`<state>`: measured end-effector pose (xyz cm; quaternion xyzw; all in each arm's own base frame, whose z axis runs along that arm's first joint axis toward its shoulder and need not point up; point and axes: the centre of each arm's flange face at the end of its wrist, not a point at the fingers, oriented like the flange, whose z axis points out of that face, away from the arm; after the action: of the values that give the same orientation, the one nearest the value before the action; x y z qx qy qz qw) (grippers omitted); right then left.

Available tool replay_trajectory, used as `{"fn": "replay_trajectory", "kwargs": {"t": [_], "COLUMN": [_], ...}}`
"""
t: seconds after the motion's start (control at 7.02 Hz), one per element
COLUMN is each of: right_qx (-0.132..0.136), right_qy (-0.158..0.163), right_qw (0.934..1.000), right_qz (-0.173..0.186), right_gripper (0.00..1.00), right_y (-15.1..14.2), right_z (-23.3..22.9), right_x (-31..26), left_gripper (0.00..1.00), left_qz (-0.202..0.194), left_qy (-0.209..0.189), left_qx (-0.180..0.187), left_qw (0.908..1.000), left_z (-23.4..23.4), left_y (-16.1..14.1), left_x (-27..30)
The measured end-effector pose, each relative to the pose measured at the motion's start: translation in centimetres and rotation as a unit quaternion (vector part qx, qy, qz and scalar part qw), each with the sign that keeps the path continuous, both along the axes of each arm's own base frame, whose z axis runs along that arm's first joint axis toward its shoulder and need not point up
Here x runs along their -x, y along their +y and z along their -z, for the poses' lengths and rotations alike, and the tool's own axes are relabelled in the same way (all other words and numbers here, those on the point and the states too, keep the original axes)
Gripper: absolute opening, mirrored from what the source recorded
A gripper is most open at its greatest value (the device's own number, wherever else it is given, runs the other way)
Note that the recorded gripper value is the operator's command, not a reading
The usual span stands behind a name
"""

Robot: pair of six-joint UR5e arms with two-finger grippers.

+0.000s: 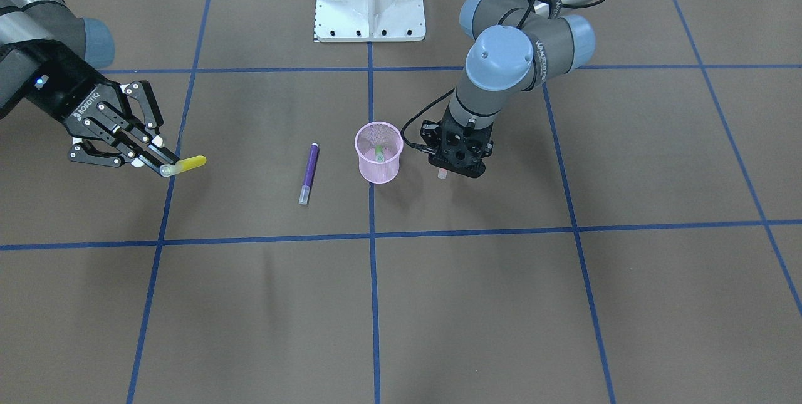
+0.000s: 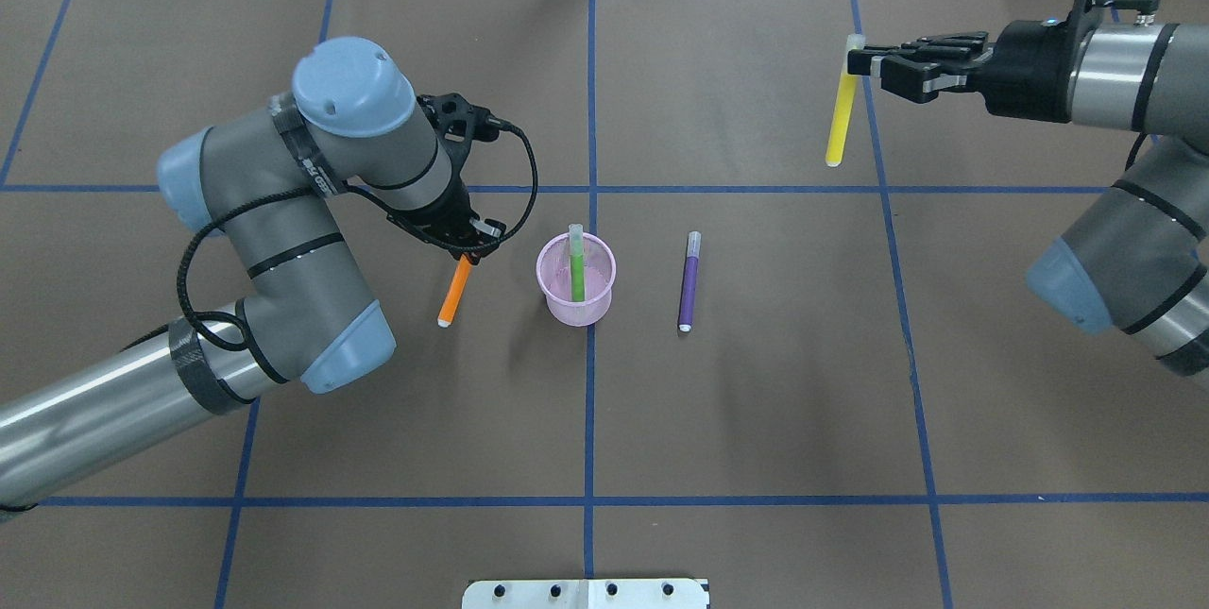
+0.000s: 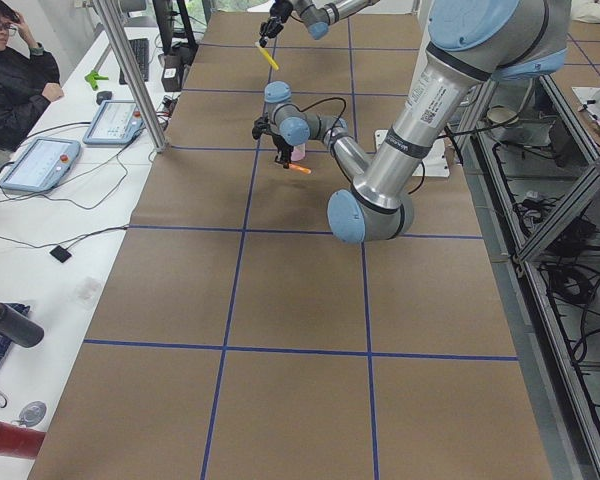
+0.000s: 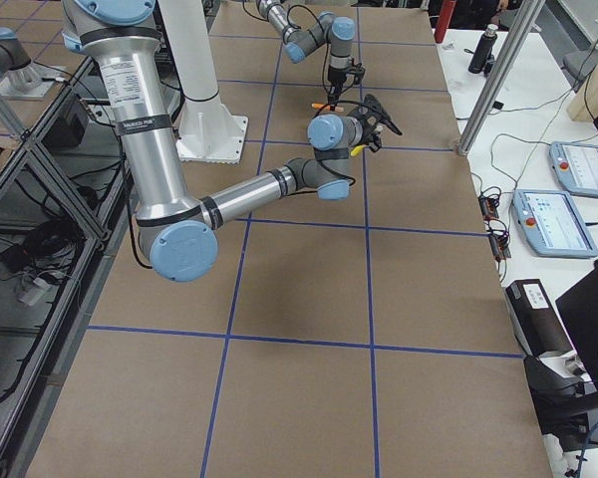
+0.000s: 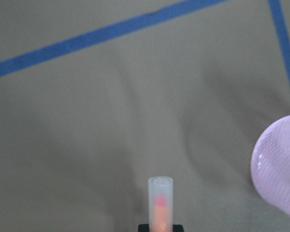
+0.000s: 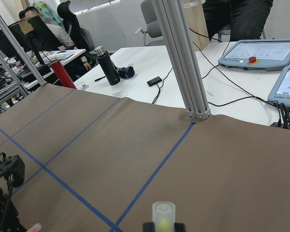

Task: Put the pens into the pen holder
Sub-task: 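Lift orange marker with left gripper while right carries yellow marker to cup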

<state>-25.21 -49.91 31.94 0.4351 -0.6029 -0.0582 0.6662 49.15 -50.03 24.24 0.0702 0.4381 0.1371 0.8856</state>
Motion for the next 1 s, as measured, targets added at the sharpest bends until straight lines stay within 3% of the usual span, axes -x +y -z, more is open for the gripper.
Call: {"fn": "replay_trajectory", "kwargs": {"t": [0.57,1.0], "right_qx": [-0.003,0.015], "right_qy": [-0.044,-0.042], "right_qw": [0.9990,0.9990], "right_qz": [0.005,-0.002], "right_gripper": [0.00,0.00], "right_y": [2.4,4.7], "right_z": [7.0,11.4], "right_x": [9.4,16.0], "left_gripper": [0.00,0.00], "left_qz": [0.056,0.150], "left_qy": [0.036,0.082], "left_qx": [-0.008,-0.042], "left_qw": [0.9977,0.9845], "left_z": [3.6,8.9], "left_y": [-2.0,-1.4], "left_x": [5.9,11.8]}}
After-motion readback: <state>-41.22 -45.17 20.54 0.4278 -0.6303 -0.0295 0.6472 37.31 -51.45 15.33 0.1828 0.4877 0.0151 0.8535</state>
